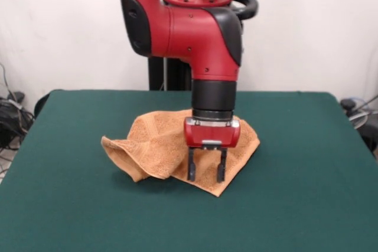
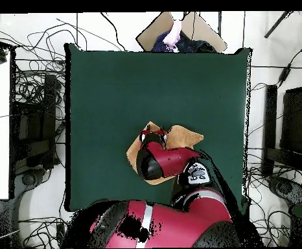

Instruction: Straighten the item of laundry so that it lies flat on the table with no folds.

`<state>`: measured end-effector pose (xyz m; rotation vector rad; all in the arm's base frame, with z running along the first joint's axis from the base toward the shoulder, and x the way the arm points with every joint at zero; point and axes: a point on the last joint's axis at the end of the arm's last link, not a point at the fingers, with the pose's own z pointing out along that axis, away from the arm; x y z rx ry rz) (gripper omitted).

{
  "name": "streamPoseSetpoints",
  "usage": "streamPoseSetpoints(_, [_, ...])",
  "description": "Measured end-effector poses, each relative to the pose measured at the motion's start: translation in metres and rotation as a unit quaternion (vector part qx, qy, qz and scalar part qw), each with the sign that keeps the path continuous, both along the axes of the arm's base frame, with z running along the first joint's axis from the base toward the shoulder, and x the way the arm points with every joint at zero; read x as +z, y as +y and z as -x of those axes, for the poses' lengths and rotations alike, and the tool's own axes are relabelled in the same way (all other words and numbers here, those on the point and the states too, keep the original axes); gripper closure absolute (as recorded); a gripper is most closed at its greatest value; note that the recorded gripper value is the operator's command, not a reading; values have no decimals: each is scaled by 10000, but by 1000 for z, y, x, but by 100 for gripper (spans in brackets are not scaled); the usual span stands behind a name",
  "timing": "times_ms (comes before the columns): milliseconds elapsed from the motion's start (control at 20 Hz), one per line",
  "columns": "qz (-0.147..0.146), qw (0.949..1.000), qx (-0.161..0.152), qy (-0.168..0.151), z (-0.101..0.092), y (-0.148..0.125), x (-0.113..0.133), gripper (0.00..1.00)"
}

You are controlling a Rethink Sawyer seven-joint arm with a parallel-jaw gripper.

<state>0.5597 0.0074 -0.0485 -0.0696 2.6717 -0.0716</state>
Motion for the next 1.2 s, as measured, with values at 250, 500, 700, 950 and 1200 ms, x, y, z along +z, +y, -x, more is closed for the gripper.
streamPoseSetpoints(250, [40,9998,-123,147,3,-13,-2,0])
streamPoseSetpoints(500, [81,9987,-251,430,11,-24,-6,0])
streamPoseSetpoints(700, [72,9982,-313,505,17,-29,-7,0])
streamPoseSetpoints(950, [38,9974,-391,596,27,-33,-7,0])
streamPoseSetpoints(1200, [5,9968,-450,659,34,-37,-8,0])
